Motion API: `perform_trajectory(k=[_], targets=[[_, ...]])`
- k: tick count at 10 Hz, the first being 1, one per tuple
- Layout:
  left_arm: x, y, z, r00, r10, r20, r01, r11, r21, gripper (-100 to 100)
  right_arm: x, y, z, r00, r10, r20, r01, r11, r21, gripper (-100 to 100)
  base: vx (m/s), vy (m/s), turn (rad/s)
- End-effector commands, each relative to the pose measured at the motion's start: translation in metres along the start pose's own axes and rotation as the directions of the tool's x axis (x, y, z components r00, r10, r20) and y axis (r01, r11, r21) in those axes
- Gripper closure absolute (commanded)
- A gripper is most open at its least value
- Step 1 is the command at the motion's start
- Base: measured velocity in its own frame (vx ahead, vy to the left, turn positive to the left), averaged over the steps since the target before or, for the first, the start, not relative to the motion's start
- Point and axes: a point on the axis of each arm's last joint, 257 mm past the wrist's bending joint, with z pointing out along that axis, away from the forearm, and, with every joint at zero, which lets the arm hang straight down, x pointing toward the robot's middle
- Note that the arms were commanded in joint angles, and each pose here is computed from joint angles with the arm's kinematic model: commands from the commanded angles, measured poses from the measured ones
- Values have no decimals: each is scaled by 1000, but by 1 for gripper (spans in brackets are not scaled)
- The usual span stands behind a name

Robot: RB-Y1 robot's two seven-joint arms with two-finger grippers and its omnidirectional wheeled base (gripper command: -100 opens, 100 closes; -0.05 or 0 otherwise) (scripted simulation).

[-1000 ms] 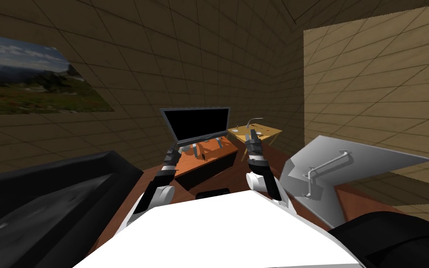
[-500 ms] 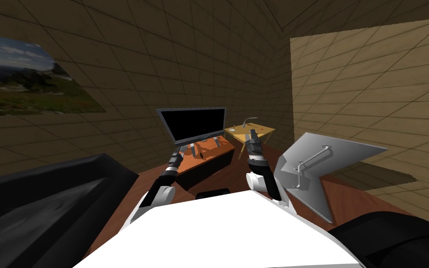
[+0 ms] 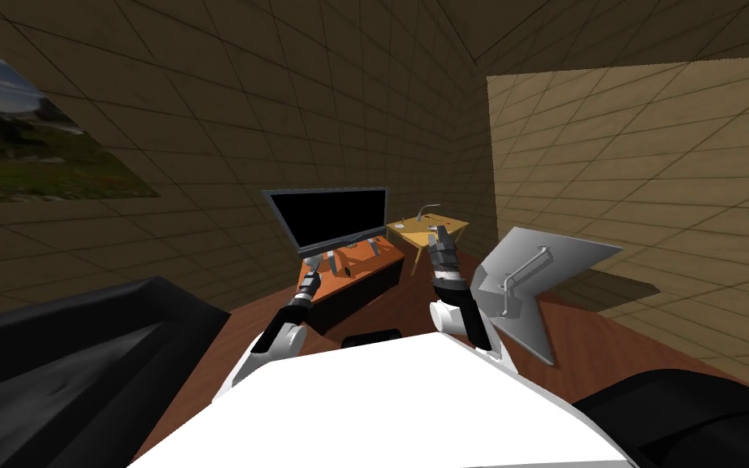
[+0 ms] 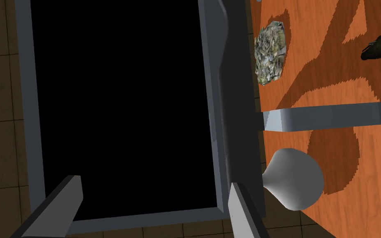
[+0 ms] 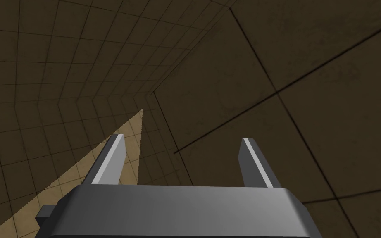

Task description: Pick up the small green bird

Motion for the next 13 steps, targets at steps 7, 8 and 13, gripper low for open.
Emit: perform_trajectory(k=[7,8,13], targets=[[-7,106,-2,997,63,-35,-70,959,-275,-100,0,0,0,1000,0,0,0,1000,0,0,1,-7,-143],[-11,128,-4,996,76,-43,-86,940,-329,-100,0,0,0,1000,0,0,0,1000,0,0,31,3,-142],[-26,186,-16,991,113,-65,-130,872,-472,-100,0,0,0,1000,0,0,0,1000,0,0,51,6,-154]])
